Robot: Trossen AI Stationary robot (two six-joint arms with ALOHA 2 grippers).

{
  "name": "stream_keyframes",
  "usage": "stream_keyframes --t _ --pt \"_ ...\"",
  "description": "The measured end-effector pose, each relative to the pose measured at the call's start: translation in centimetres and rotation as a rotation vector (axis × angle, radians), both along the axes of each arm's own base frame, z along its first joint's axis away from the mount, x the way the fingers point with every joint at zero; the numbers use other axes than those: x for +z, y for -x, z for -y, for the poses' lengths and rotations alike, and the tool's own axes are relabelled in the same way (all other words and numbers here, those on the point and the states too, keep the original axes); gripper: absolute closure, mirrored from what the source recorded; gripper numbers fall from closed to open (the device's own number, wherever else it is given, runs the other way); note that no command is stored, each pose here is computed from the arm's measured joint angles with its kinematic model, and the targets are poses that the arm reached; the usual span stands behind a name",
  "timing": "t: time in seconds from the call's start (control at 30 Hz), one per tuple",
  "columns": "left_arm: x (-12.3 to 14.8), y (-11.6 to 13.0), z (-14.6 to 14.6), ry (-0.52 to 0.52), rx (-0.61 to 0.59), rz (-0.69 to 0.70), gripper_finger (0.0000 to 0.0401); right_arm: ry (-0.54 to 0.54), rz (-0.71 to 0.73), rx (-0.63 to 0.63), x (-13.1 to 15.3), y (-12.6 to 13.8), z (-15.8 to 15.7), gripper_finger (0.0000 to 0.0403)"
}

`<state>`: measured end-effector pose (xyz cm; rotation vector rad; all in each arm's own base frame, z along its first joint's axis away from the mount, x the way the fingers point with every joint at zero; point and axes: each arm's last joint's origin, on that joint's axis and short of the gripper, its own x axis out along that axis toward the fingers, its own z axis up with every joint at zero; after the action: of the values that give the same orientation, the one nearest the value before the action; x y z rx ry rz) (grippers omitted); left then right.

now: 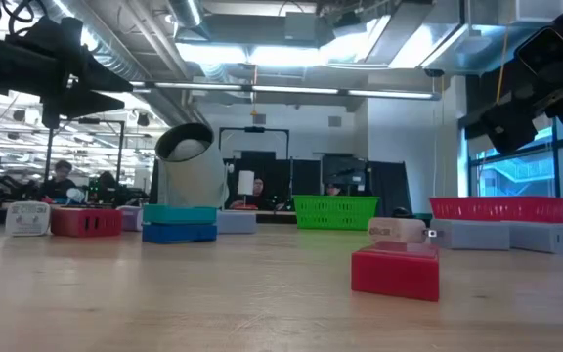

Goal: Pick & Place Office items

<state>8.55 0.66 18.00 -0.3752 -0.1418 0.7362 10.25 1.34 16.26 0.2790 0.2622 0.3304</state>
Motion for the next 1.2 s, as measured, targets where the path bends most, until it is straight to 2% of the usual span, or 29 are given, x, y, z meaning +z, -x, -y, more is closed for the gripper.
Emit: stream_keyframes --t 0.5,0.67,0.8,0.9,1.0,1.2 --pt "0.0 0.0 0.0 0.000 0.000 0.000 0.0193 0.019 0.006 -0.015 0.0 0.0 0.0 0.0115" --pt "0.0 0.0 0.0 0.000 0.000 0.000 0.0193 0.160 0.026 -0.245 0.0 -0.2 0.8 0.0115" --pt "0.0 0.0 0.0 0.000 0.000 0.000 0.0193 0.199 0.020 -0.499 0.1 -0.2 1.5 0.0115" --pt "0.0 0.0 0.0 0.006 0.004 0.008 0.0193 0.148 0.028 -0.687 0.2 -0.1 2.0 0.0115" --pt "0.0 0.0 0.0 0.001 0.005 0.003 0.0193 0.052 0.051 -0.846 0.4 0.1 2.4 0.0115" --pt "0.0 0.0 0.0 0.006 0.005 0.009 0.0193 -0.245 0.124 -1.046 0.7 0.3 2.7 0.0115"
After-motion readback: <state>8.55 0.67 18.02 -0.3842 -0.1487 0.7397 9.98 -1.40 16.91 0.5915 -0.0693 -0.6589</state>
